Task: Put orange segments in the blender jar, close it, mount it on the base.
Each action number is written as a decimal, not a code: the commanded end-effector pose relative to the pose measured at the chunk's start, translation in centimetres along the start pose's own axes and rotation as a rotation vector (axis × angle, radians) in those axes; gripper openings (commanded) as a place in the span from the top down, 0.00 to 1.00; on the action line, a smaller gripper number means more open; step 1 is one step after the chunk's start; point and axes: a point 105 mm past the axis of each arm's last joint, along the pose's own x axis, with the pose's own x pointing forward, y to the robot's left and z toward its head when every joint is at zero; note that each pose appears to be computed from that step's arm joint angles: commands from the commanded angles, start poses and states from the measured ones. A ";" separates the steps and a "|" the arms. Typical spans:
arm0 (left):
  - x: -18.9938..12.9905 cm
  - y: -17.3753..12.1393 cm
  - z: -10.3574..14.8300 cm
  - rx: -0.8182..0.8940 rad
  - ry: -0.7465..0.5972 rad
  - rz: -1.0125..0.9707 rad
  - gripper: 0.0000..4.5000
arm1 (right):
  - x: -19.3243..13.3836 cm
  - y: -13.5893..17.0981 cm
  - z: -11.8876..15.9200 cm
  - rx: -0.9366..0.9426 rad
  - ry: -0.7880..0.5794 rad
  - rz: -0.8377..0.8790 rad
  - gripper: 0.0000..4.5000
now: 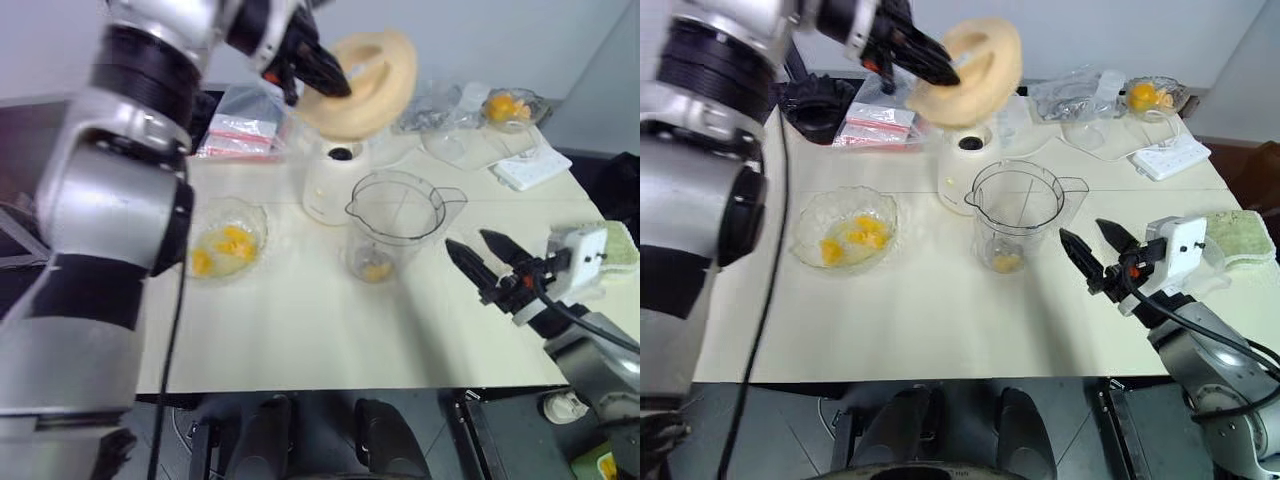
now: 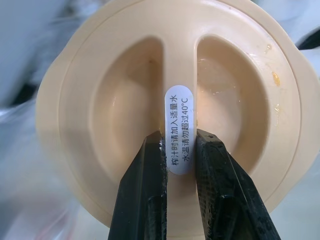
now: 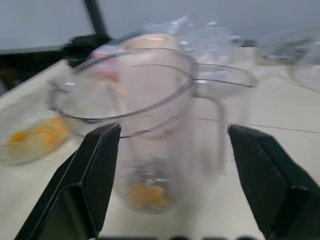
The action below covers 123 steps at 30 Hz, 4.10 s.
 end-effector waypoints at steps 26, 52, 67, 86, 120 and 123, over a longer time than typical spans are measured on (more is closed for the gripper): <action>9.6 -4.2 -1.3 0.331 0.265 -0.175 0.95 | -0.7 1.1 1.0 0.002 -0.116 -0.094 0.21; 10.1 -5.4 -5.2 0.314 0.360 -0.317 0.95 | 1.7 -1.3 -2.4 0.002 -0.038 -0.196 0.21; 10.1 -5.8 -5.9 0.334 0.392 -0.358 0.95 | 7.1 -3.0 -4.6 -0.033 0.012 -0.104 0.21; 10.1 -6.8 -6.3 0.333 0.373 -0.450 0.95 | 7.5 -1.9 -3.1 -0.068 -0.052 -0.119 0.79; 14.6 -7.6 -9.2 -0.088 0.310 -0.245 0.95 | 7.7 -1.9 -2.7 -0.059 -0.082 -0.142 0.79; 14.8 -7.7 -9.6 -0.114 0.327 -0.230 0.95 | 7.8 -1.9 -2.6 -0.059 -0.084 -0.140 0.79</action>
